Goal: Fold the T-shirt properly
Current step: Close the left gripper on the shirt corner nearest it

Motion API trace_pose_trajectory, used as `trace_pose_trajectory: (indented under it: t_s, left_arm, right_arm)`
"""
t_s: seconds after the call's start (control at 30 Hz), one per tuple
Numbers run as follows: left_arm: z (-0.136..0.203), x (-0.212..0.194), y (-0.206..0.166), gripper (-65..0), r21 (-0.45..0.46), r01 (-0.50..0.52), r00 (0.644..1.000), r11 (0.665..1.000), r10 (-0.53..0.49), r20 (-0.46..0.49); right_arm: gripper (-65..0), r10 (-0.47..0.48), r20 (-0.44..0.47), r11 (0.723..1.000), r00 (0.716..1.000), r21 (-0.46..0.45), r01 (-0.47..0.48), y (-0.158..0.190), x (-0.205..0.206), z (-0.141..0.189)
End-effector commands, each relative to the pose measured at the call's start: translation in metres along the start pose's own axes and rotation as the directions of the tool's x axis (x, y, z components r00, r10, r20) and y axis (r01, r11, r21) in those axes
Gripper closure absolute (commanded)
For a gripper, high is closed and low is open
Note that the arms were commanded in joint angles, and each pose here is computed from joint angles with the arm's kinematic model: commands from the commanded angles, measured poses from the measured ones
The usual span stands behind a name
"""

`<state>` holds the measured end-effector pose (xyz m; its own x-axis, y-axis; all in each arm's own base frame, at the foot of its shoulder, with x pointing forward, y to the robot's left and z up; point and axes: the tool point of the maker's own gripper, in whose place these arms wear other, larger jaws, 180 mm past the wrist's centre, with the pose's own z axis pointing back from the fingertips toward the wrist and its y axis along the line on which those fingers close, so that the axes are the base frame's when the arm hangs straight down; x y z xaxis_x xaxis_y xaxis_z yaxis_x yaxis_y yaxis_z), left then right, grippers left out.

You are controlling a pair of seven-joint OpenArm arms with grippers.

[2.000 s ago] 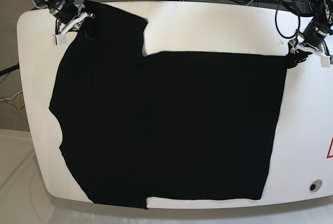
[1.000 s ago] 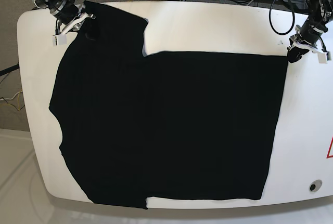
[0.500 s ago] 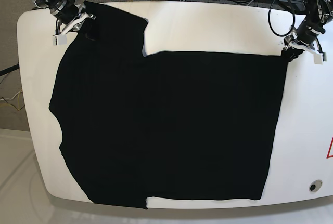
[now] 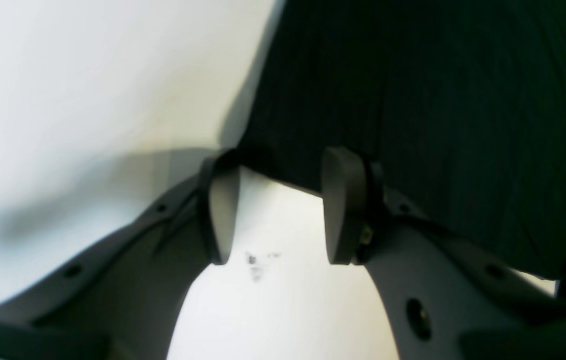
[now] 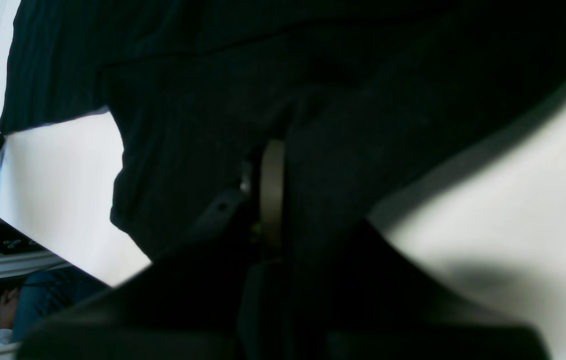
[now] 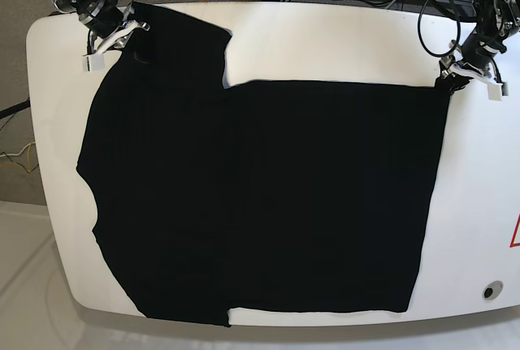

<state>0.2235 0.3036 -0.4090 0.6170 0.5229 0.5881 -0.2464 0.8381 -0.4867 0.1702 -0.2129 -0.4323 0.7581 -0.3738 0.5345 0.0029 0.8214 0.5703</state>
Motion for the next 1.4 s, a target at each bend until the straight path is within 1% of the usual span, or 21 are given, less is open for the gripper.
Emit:
trace_pose_trajectory:
  t_s: [0.0, 0.07, 0.33, 0.53, 0.73, 0.8, 0.93, 1.07, 1.13, 1.2, 1.37]
  left_arm:
    - [0.003, 0.012, -0.001, -25.4, -0.005, 0.017, 0.999, 1.000, -0.017, 0.031]
    - [0.002, 0.008, 0.001, -24.9, -0.004, 0.017, 1.000, 1.000, -0.017, 0.017]
    - [0.001, 0.004, 0.001, -23.4, -0.009, 0.016, 1.000, 1.000, -0.016, 0.006]
    - [0.002, 0.005, -0.002, -23.1, -0.019, 0.009, 1.000, 1.000, -0.009, 0.014]
    - [0.002, 0.006, -0.005, -25.9, -0.031, 0.000, 1.000, 1.000, 0.001, 0.023]
    - [0.002, 0.006, -0.007, -28.1, -0.050, -0.015, 1.000, 0.999, 0.016, 0.018]
    - [0.002, 0.009, -0.010, -30.2, -0.066, -0.026, 0.999, 0.997, 0.028, 0.033]
    - [0.001, 0.009, -0.010, -30.5, -0.070, -0.032, 0.999, 0.997, 0.035, 0.035]
    - [0.000, 0.007, -0.010, -29.6, -0.068, -0.033, 0.999, 0.997, 0.035, 0.027]
    - [-0.002, 0.007, -0.010, -25.1, -0.065, -0.014, 1.000, 0.998, 0.016, 0.025]
    - [-0.006, 0.001, -0.008, -17.5, -0.059, -0.017, 1.000, 0.998, 0.017, 0.004]
  right_arm:
    - [0.0, 0.015, -0.041, 0.999, 0.999, -0.031, -0.016, -0.007, -0.004, 0.004]
    - [0.0, 0.009, -0.027, 1.000, 1.000, -0.024, -0.009, -0.005, -0.003, 0.003]
    - [0.0, 0.009, -0.023, 1.000, 1.000, -0.023, -0.010, -0.005, -0.002, 0.003]
    - [0.0, 0.008, -0.025, 1.000, 1.000, -0.022, -0.008, -0.005, -0.003, 0.003]
    - [0.0, 0.007, -0.024, 1.000, 1.000, -0.022, -0.008, -0.005, -0.003, 0.002]
    - [0.0, 0.004, -0.025, 1.000, 1.000, -0.022, -0.004, -0.005, -0.004, 0.002]
    - [0.0, 0.002, -0.023, 1.000, 1.000, -0.022, -0.003, -0.005, -0.004, 0.003]
    - [0.0, 0.003, -0.024, 1.000, 1.000, -0.023, -0.004, -0.005, -0.004, 0.003]
    - [0.0, 0.004, -0.027, 1.000, 1.000, -0.024, -0.005, -0.005, -0.005, 0.002]
    - [0.0, 0.001, -0.021, 1.000, 1.000, -0.020, -0.001, -0.005, -0.003, 0.002]
    - [0.0, 0.001, -0.022, 1.000, 1.000, -0.020, -0.002, -0.004, -0.003, 0.002]
